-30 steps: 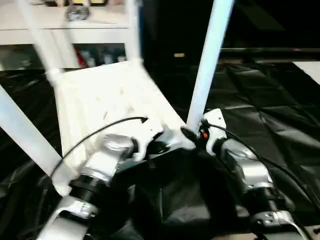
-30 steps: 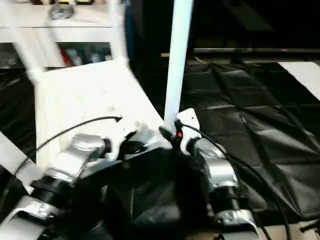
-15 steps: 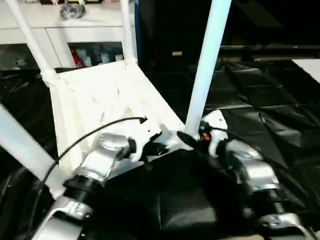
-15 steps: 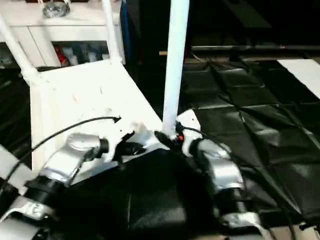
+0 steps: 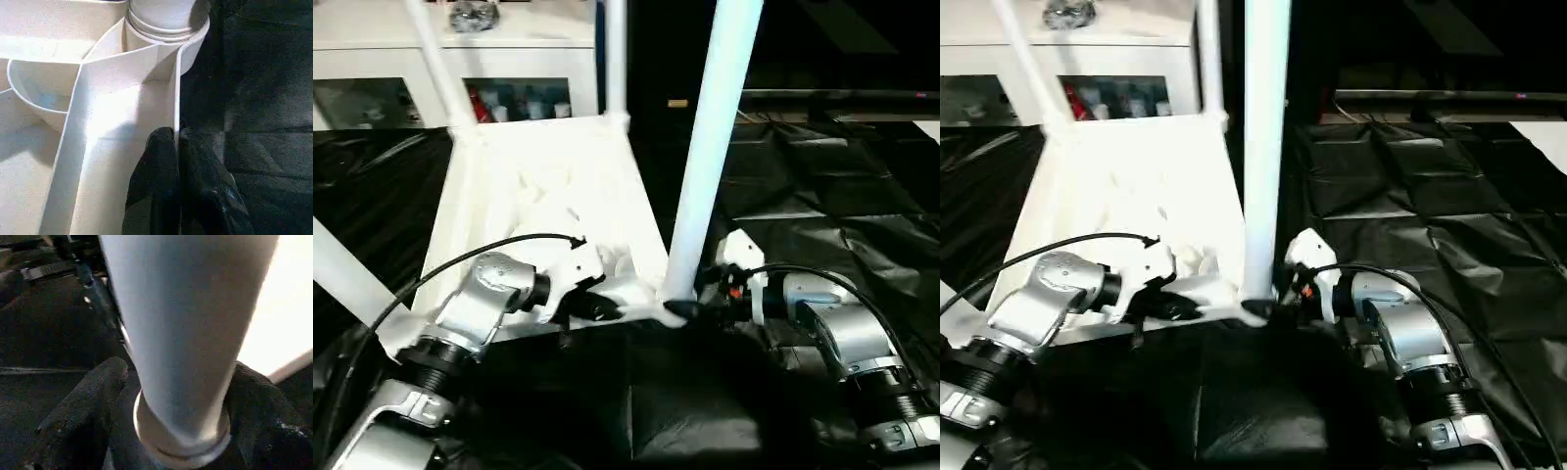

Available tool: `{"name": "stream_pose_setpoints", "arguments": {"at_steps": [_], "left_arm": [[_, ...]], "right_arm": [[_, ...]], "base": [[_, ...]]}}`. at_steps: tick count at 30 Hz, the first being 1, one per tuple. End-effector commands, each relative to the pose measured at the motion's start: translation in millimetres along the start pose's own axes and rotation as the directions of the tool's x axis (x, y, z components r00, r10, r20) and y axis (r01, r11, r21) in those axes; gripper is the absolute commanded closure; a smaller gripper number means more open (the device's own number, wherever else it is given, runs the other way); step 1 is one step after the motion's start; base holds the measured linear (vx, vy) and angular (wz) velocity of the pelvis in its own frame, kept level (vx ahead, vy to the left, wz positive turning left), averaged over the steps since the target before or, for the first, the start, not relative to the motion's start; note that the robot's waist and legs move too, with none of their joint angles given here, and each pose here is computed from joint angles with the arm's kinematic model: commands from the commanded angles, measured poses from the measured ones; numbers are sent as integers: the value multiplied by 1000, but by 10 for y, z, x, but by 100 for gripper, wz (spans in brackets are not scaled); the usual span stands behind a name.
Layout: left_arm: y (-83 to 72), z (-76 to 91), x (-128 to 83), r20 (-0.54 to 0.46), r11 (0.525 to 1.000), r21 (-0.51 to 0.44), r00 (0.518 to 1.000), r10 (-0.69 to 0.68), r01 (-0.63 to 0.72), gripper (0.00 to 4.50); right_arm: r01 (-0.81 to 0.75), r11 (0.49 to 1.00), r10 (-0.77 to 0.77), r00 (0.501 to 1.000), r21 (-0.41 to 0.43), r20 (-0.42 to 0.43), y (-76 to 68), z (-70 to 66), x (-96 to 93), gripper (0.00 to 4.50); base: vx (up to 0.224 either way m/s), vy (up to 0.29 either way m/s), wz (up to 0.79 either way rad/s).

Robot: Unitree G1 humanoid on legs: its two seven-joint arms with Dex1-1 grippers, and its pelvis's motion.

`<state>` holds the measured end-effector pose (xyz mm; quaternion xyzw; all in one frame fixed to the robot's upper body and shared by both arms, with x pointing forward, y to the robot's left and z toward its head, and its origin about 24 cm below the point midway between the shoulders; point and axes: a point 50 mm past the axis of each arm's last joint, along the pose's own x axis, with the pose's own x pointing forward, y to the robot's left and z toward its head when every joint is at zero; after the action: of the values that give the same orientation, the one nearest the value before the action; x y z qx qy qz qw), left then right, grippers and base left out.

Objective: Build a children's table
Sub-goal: Rotate leg to tighten

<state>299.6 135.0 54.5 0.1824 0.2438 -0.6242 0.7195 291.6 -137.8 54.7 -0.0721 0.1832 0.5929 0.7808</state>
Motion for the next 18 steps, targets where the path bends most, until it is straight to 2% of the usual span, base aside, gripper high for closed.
{"name": "stream_pose_setpoints", "arguments": {"at_steps": [1, 13, 16, 18], "left_arm": [[-4, 114, 59, 26, 999, 48, 999, -20, 19, 450], [0, 97, 65, 39, 999, 28, 999, -17, 16, 450], [23, 113, 101, 60, 1000, -3, 998, 23, -23, 450], [62, 156, 138, 88, 996, -39, 993, 78, -75, 450]], "right_arm": [[-217, 974, 220, 974, 63, -46, 261, -155, 251, 140], [-240, 967, 243, 970, 83, -28, 284, -153, 263, 223], [-203, 975, 205, 979, 85, -7, 287, -177, 290, 234], [-106, 989, 104, 994, 101, 18, 230, -184, 339, 240]], "base": [[0, 0, 0], [0, 0, 0], [0, 0, 0], [0, 0, 0]]}}
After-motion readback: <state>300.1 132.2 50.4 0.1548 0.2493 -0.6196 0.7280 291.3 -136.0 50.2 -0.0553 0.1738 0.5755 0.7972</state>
